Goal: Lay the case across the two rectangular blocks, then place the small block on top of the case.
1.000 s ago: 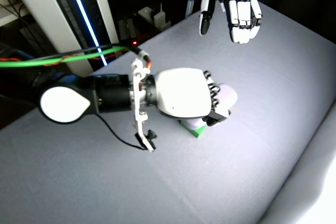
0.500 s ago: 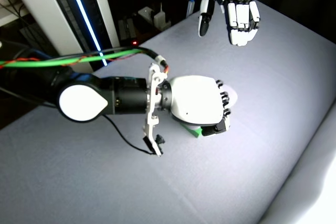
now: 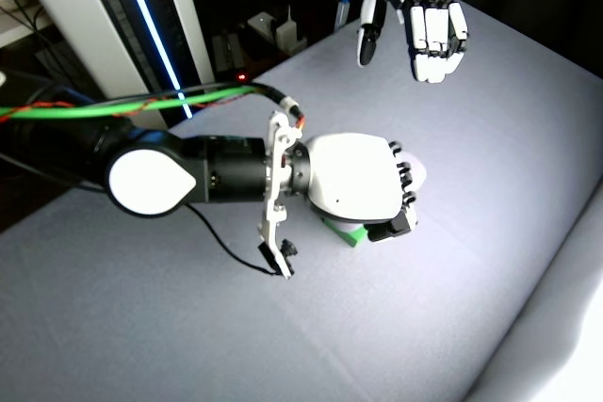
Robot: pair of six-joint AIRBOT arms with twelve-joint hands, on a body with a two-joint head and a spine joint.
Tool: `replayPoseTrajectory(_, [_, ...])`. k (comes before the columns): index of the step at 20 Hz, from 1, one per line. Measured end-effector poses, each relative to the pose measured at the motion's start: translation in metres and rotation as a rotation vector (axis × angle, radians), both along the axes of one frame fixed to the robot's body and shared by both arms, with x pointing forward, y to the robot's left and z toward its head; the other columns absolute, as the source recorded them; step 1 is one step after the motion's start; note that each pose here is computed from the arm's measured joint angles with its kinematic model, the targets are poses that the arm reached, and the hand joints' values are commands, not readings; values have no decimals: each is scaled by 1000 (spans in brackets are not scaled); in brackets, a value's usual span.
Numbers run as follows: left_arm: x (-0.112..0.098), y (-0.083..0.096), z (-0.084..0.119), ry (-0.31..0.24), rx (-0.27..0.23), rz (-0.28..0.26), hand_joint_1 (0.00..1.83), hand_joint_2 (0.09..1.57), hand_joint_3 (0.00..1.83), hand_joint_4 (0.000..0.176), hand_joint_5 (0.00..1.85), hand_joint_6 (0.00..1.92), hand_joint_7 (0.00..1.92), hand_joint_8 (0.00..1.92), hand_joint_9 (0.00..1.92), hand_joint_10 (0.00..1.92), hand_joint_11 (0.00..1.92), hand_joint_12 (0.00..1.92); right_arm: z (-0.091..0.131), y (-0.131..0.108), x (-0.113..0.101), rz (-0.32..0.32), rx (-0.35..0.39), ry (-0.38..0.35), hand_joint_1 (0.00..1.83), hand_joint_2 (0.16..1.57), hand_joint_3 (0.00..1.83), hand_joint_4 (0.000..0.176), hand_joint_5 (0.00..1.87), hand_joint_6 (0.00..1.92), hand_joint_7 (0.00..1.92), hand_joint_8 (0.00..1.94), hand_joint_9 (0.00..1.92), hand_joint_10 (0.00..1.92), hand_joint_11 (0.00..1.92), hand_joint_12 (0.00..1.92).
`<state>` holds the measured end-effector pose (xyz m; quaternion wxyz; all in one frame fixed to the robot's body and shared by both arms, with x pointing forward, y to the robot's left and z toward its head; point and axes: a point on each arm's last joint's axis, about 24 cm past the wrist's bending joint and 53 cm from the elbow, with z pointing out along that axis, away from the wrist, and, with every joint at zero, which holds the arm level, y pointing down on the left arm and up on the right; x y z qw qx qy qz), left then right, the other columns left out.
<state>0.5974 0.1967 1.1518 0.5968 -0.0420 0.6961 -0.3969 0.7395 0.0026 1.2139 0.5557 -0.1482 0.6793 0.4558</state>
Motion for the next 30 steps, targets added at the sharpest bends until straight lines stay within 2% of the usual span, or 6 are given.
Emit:
replayPoseTrajectory(3, [0,0,0,0,0,0,875,899,1,2,438,2,534,1,662,4,263,1052,0,0,0,-1,0,0,1241,1078,2,0,1004,1043,1108,724,967,771,705,1422])
replayPoseTrajectory(4, [0,0,0,0,0,0,862,903,3,12,436,1,530,0,660,3,259,1049,0,0,0,0,0,0,1233,1088,1,18,1022,931,1040,941,905,1048,709,1587])
replayPoseTrajectory(5, [0,0,0,0,0,0,857,902,1,15,439,2,539,3,665,5,267,1050,0,0,0,-1,-1,0,1250,1092,1,0,1046,772,1014,1120,911,1378,821,1772])
replayPoseTrajectory(7, [0,-2,-2,6,-5,-1,870,898,0,19,434,0,537,2,654,0,257,1040,1,0,1,-2,-4,-3,1226,1105,2,0,991,1063,1001,906,846,1095,724,1589])
replayPoseTrajectory(20, [-1,-4,-5,13,-5,-7,888,894,1,10,444,0,539,0,660,0,315,941,5,13,-10,32,-3,-14,1255,1058,0,0,990,1044,1246,515,1091,778,855,1382])
replayPoseTrajectory(30, [-1,-4,-5,14,-6,-6,879,888,0,6,453,3,563,5,672,3,293,972,2,6,-2,7,-19,-11,1225,1101,1,20,955,1067,1055,861,930,897,763,1441])
